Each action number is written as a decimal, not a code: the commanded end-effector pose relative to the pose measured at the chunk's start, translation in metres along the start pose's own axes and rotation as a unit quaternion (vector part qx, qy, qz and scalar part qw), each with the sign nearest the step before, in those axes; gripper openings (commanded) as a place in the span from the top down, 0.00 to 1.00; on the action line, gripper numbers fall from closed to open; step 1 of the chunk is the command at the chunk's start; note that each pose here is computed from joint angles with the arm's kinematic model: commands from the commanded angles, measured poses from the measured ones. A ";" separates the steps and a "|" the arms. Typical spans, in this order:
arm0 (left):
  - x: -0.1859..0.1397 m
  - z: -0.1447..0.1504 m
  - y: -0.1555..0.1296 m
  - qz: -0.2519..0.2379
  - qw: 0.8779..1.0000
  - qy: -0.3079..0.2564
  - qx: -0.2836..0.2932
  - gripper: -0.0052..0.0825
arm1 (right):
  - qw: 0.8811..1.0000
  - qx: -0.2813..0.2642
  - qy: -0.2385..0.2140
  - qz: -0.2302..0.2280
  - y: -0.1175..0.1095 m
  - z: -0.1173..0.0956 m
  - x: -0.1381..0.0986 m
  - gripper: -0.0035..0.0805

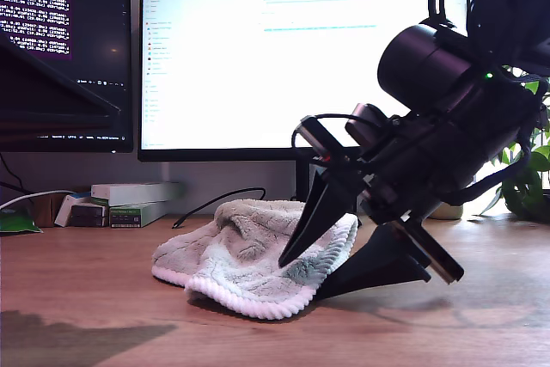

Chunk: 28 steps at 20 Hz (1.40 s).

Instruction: Fold the tea towel to a neat square and place it to the right

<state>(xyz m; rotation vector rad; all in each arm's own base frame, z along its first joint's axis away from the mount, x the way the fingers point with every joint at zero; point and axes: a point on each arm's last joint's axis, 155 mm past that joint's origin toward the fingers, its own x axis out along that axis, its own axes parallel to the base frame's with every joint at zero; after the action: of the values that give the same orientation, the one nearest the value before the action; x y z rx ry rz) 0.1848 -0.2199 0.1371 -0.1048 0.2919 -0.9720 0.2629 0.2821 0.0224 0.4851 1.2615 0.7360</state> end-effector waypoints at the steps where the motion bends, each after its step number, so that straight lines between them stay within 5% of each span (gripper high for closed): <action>1: 0.001 -0.005 0.001 0.002 1.000 0.005 0.001 0.97 | 1.000 0.003 0.016 -0.007 -0.006 -0.011 0.006 0.62; 4: 0.001 -0.005 0.001 0.002 1.000 0.005 0.001 0.97 | 1.000 0.005 0.019 0.001 -0.004 -0.012 0.005 0.82; 8: 0.001 -0.005 0.004 0.010 1.000 0.004 0.003 0.97 | 0.999 0.016 0.030 0.022 0.004 -0.014 0.003 0.96; 17: 0.001 -0.004 0.006 0.015 1.000 0.004 0.006 0.97 | 0.995 0.010 0.034 0.098 0.060 0.008 -0.022 0.96; 28: 0.000 -0.004 0.010 0.025 1.000 0.002 0.014 0.97 | 0.991 0.002 0.007 0.136 0.097 0.054 -0.062 0.96</action>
<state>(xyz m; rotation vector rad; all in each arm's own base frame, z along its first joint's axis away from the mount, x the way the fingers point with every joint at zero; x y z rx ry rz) 0.1921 -0.2147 0.1361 -0.0763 0.2761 -0.9269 0.2847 0.3043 0.1322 0.6680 1.2516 0.9397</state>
